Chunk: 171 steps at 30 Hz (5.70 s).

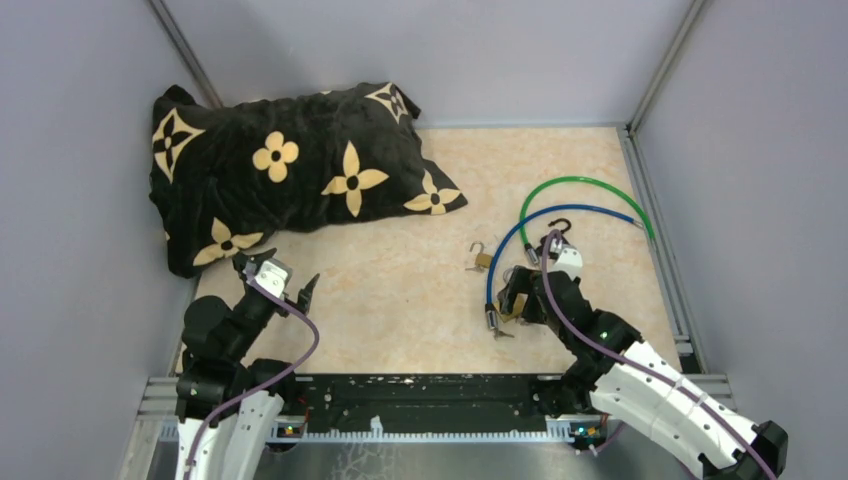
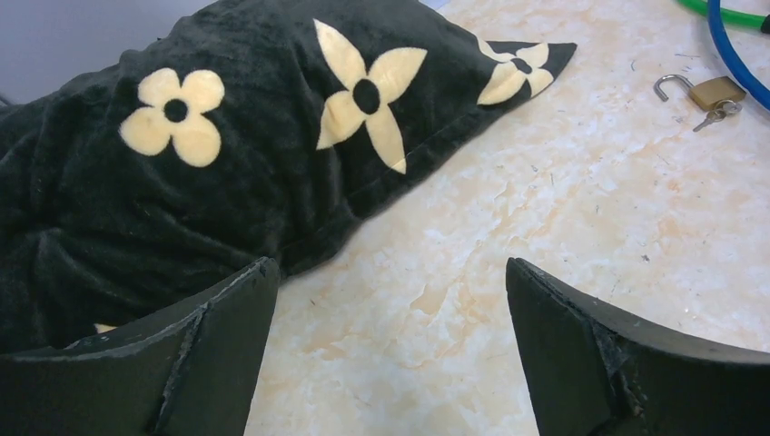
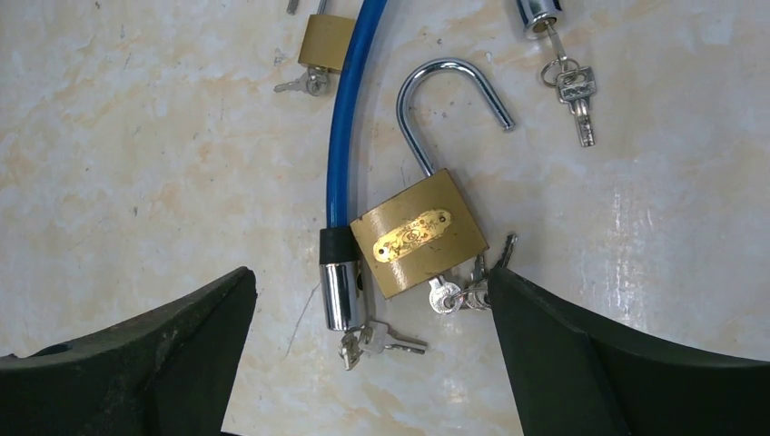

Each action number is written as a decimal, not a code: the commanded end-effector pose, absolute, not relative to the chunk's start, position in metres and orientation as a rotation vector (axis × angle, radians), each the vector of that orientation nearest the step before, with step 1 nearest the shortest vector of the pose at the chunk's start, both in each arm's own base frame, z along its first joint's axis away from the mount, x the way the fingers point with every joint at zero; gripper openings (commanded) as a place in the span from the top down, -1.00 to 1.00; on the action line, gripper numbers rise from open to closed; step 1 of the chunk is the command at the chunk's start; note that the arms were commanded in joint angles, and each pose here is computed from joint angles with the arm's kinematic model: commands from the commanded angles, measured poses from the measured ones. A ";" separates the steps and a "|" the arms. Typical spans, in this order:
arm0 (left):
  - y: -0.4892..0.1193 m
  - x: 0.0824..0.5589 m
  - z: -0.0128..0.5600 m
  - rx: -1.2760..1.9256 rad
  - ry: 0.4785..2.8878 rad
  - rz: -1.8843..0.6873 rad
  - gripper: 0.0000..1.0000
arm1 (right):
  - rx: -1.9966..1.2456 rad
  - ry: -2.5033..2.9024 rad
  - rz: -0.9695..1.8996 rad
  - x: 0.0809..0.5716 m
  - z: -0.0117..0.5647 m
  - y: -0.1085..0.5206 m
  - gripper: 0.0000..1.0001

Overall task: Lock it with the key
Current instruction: Pick up the lock from the center of the board.

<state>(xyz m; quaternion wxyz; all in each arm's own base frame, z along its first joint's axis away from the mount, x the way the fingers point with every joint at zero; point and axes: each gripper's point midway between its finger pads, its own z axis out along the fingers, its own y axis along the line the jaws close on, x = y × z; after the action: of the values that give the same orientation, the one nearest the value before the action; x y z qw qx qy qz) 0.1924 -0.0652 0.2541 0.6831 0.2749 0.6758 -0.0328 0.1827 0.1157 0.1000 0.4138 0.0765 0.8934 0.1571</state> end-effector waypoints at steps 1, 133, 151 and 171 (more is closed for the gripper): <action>-0.066 0.197 0.254 0.608 1.509 -0.077 -0.97 | 0.275 2.082 0.402 0.207 0.147 0.113 -0.97; -0.274 0.198 0.218 1.289 1.480 -0.895 1.00 | -0.818 1.718 1.153 0.186 0.221 0.276 -0.93; -0.269 0.154 0.296 1.057 1.330 -1.204 1.00 | -0.915 1.408 1.402 0.164 0.254 0.316 -0.19; -0.241 0.167 0.290 0.934 1.346 -1.245 -0.04 | -0.931 1.229 1.459 0.151 0.320 0.312 1.00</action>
<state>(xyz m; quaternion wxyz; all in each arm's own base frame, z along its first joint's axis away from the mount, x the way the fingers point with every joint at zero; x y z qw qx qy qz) 0.1665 -0.2495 0.2682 0.4821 0.3837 0.5973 -0.5134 0.1521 0.3156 0.2418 0.3991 -0.3523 0.5980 0.5992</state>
